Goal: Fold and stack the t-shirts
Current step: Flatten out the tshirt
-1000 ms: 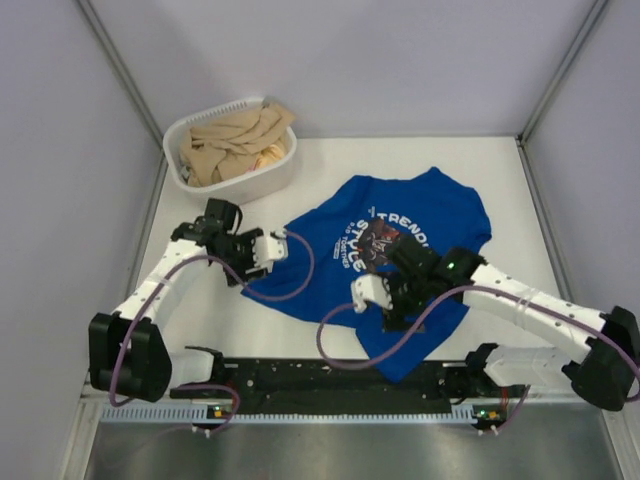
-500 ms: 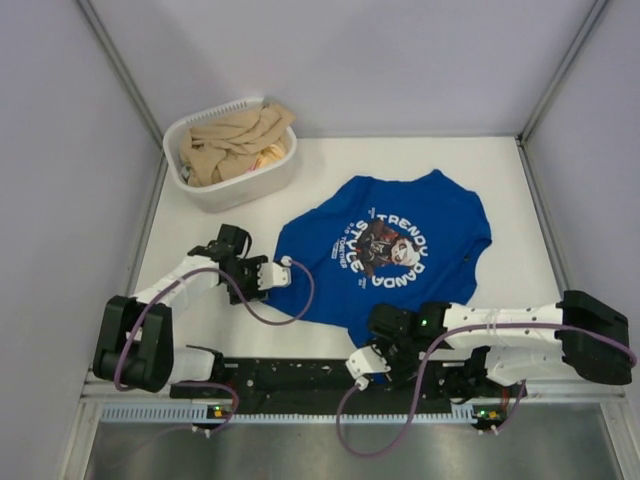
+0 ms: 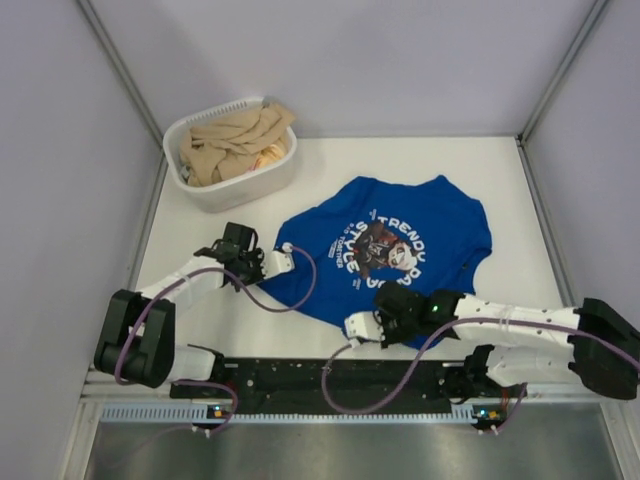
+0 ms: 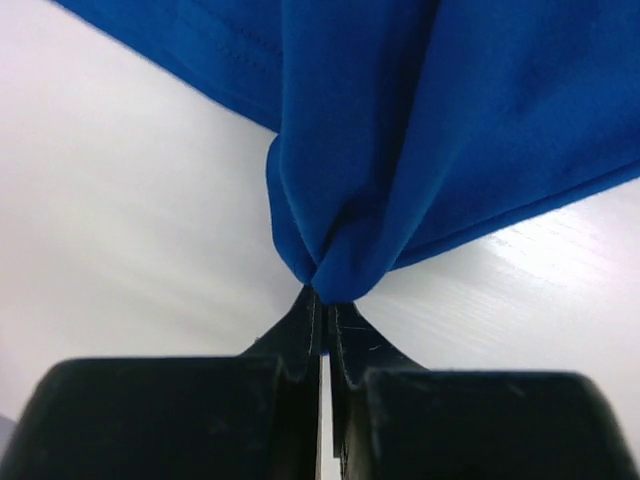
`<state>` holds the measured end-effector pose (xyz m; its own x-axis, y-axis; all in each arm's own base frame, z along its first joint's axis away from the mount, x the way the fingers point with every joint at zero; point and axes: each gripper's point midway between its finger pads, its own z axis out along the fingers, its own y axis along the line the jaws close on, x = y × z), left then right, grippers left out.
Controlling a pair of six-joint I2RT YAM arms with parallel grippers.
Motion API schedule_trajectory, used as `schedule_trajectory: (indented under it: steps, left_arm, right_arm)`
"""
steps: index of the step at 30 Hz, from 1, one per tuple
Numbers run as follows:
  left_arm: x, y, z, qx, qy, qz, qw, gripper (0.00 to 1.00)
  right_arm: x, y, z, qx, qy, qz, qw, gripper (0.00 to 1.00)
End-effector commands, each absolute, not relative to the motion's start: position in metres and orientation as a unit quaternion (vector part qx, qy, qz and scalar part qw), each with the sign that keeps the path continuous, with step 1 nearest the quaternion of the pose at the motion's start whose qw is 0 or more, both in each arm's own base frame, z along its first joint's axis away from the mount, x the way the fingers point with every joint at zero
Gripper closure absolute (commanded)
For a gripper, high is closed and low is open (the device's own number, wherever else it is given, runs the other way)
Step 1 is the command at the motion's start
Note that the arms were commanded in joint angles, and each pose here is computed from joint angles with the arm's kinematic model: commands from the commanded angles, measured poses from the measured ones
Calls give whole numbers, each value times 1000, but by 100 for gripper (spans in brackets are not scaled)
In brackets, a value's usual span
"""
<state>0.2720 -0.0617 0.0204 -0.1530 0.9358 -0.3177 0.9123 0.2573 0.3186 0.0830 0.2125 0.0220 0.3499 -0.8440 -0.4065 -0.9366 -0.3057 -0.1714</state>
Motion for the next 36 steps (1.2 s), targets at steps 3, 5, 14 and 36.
schedule_trajectory:
  steps: [3, 5, 14, 36]
  left_arm:
    - [312, -59, 88, 503, 808, 73, 296, 100]
    - [320, -66, 128, 486, 807, 64, 328, 100]
    - [315, -73, 344, 422, 739, 84, 519, 100]
    - [228, -63, 488, 397, 677, 72, 616, 100]
  right_arm:
    - [209, 169, 135, -647, 675, -43, 352, 100]
    - [234, 154, 182, -594, 688, -67, 410, 100]
    - [253, 89, 433, -387, 644, -164, 639, 100]
    - [158, 16, 626, -271, 502, -145, 808, 100]
